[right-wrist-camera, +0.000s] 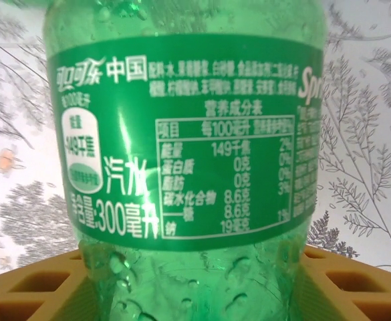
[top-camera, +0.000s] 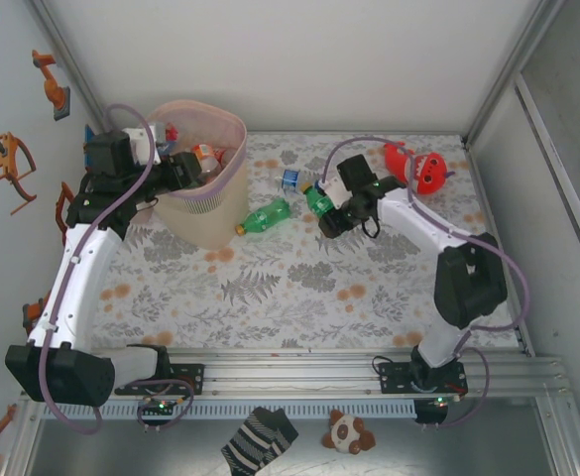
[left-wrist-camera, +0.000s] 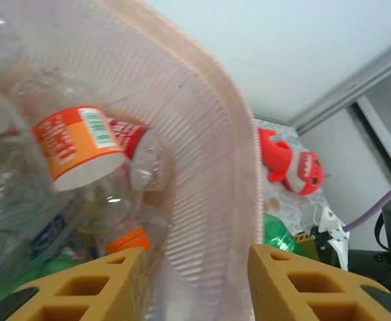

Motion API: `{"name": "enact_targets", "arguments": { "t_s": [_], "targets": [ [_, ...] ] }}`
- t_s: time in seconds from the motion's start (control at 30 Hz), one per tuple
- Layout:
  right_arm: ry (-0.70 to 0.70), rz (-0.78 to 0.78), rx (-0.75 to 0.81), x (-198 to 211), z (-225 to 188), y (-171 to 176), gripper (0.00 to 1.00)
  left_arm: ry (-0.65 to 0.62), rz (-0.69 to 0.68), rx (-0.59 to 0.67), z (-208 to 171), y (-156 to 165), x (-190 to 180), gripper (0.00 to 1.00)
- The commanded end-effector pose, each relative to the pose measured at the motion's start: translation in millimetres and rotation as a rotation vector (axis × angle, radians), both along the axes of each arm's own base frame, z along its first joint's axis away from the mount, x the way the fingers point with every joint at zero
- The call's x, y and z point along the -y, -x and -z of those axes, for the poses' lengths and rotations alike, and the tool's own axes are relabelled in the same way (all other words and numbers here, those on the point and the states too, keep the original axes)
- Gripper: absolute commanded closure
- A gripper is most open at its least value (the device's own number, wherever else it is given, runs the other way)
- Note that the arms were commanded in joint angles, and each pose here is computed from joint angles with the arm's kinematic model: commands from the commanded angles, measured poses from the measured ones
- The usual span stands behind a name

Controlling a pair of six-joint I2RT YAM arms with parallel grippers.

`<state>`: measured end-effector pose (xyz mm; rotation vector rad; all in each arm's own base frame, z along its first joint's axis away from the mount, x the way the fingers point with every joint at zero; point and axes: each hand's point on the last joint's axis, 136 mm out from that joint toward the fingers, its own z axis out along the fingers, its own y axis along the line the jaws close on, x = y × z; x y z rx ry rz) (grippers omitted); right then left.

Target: Put the plastic bottles in the bin

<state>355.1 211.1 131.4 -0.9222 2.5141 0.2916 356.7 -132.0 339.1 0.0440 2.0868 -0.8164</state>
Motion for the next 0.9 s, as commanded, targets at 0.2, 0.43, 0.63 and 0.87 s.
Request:
{"name": "enact_targets", "arguments": {
  "t_s": [0.2, 0.43, 0.63, 0.87],
  "targets": [
    [-0.261, -0.012, 0.212, -26, -107, 17, 0.52, 0.163, 0.232, 0.169, -53, 14, 39, 0.53],
    [-0.438, -0.065, 0.34, -36, -180, 36, 0.52, 0.195, 0.389, 0.24, -73, 35, 73, 0.44],
    [-0.59, -0.131, 0.402, -45, -230, 57, 0.52, 0.219, 0.528, 0.27, -84, 54, 109, 0.39],
    [-0.735, -0.214, 0.438, -57, -272, 78, 0.52, 0.288, 0.681, 0.295, -94, 76, 161, 0.32]
  ]
}}
